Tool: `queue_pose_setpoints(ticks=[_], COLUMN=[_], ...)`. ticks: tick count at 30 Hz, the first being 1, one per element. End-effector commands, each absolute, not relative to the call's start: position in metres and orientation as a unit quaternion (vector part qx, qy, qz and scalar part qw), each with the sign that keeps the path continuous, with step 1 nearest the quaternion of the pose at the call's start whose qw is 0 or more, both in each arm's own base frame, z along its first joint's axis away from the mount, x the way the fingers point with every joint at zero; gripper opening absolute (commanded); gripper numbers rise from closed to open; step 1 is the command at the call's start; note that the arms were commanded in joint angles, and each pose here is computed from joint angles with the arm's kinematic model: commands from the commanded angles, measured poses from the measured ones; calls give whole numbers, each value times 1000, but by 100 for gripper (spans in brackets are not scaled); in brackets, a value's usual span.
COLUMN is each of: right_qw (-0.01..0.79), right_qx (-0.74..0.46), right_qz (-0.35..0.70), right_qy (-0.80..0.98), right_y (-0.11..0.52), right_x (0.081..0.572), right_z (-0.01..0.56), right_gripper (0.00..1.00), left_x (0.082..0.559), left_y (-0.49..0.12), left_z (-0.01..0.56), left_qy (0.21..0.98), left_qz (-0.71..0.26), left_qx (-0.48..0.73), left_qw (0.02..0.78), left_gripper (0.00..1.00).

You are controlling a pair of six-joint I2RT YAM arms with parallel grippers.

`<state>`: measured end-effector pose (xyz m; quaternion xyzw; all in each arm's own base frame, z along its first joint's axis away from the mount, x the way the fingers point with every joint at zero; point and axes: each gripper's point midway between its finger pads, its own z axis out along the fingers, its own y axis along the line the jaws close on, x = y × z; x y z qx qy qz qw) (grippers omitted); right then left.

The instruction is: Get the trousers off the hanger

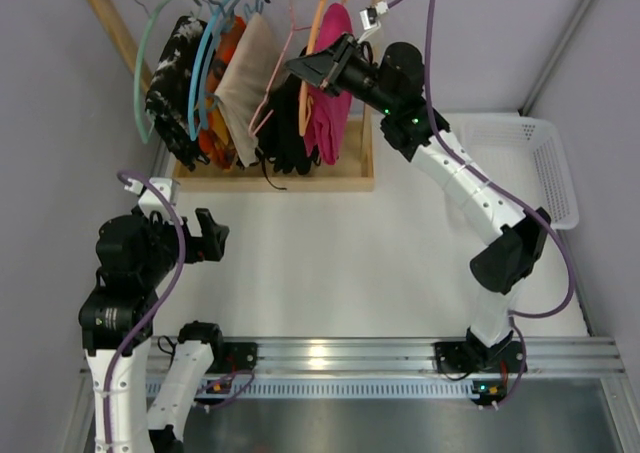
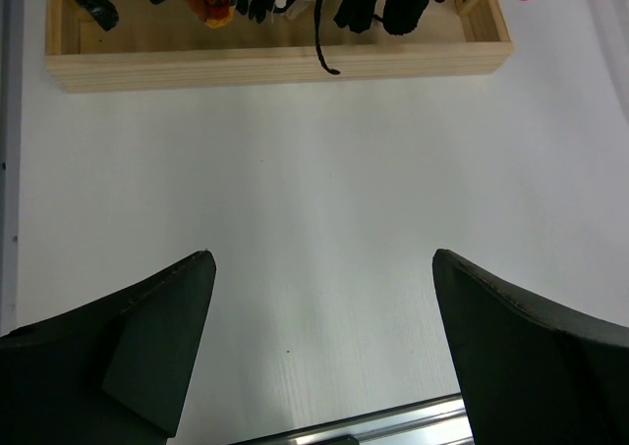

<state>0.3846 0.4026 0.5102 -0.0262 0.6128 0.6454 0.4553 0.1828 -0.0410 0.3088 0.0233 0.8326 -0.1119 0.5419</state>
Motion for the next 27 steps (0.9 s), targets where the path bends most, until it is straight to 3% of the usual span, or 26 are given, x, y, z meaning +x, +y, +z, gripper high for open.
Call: queue_pose_setpoints(ticks=[1, 5, 10, 27], right_qw=[533, 510, 498, 486], right_qx=[-102, -110, -145, -195], right_qz=[703, 704, 710, 681], right_qy=[460, 482, 476, 513], right_y=[352, 353, 342, 311], right_x=[299, 289, 258, 181], right_z=[632, 609, 605, 528], right_gripper=[0, 0, 0, 0], left_x=[190, 189, 169, 179], left_y=[-49, -63, -105, -148], left_z=[340, 353, 378, 478], left_qy=[805, 794, 757, 688], left_qz=[-136, -175, -263, -427], left_qx=[24, 43, 162, 176], left_qw=[577, 580, 577, 560], left_gripper=[99, 99, 99, 99])
